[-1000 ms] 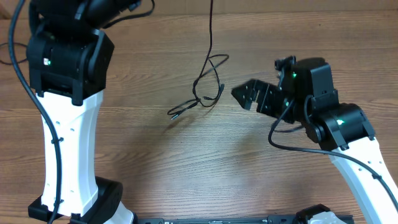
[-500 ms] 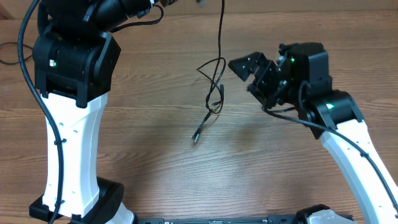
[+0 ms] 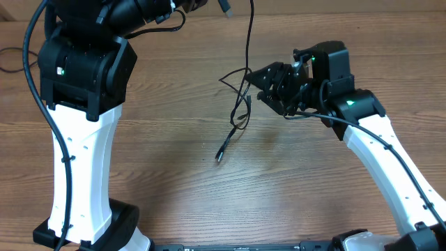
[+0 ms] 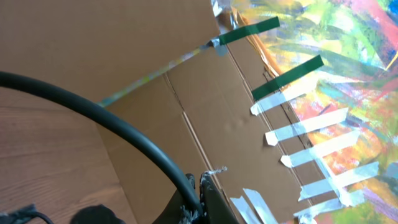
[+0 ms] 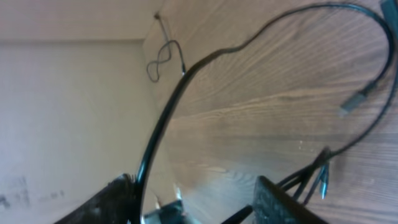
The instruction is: Untangle cables
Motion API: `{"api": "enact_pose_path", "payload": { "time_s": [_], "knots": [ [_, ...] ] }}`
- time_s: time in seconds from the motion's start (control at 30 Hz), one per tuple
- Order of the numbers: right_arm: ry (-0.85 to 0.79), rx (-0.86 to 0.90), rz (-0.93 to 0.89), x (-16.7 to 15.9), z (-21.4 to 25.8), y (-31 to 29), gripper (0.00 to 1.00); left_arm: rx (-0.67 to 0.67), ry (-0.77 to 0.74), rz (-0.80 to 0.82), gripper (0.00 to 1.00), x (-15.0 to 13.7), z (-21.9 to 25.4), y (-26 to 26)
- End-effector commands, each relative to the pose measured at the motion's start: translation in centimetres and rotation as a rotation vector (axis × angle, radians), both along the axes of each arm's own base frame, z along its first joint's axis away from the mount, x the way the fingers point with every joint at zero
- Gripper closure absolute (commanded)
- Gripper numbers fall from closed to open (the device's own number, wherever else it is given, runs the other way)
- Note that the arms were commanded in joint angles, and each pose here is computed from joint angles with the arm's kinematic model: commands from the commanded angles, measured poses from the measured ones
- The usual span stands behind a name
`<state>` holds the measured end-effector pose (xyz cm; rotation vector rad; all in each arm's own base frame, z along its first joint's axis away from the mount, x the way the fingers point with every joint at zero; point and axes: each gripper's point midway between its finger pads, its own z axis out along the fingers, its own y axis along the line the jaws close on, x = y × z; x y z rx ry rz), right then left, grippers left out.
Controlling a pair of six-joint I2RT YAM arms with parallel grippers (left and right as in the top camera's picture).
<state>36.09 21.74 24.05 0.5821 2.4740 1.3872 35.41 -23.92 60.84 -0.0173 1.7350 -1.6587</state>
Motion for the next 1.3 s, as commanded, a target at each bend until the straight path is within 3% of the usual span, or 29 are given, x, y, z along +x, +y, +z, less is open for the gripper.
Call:
{"api": "enact_pose_path", "payload": {
  "time_s": [0.0, 0.2, 0.3, 0.4, 0.53, 0.73, 0.87, 1.13, 1.27],
  "knots": [
    [-0.003, 0.01, 0.01, 0.3, 0.3, 0.4, 0.49, -0.002, -0.044, -0.026, 0.96, -1.7, 1.2, 0.1],
    [-0.035, 0.02, 0.027, 0.4, 0.8, 1.1, 0.51, 0.001, -0.043, -0.04, 0.96, -1.9, 1.1, 0.0],
    [-0.03, 0.019, 0.032, 0.2, 0.7, 1.3, 0.7, 0.002, -0.042, -0.043, 0.96, -1.9, 1.1, -0.1],
    [-0.005, 0.008, 0.034, -0.2, 0.2, 1.2, 0.96, 0.013, -0.062, -0.035, 0.96, -1.8, 1.1, 0.1],
    [-0.016, -0.034, 0.072, -0.8, -0.5, 1.0, 0.96, 0.078, -0.108, 0.009, 0.96, -1.1, 0.2, 0.5],
    [0.0, -0.124, 0.032, -1.1, -1.6, -1.9, 0.96, 0.236, 0.137, 0.295, 0.96, 3.2, -6.4, 5.6],
    [0.089, -0.36, -0.156, -1.1, -4.4, -9.1, 0.96, 0.267, 0.244, 0.422, 0.96, 4.7, -8.7, 10.4],
    [0.356, -0.782, -0.495, -4.9, -8.3, -24.1, 0.96, -0.042, 0.174, 0.474, 0.96, 5.8, -1.9, 19.5],
    [0.452, -0.863, -0.629, -6.9, -8.5, -29.3, 0.96, -0.122, 0.153, 0.582, 0.96, 5.6, -0.1, 25.6]
  ]
}}
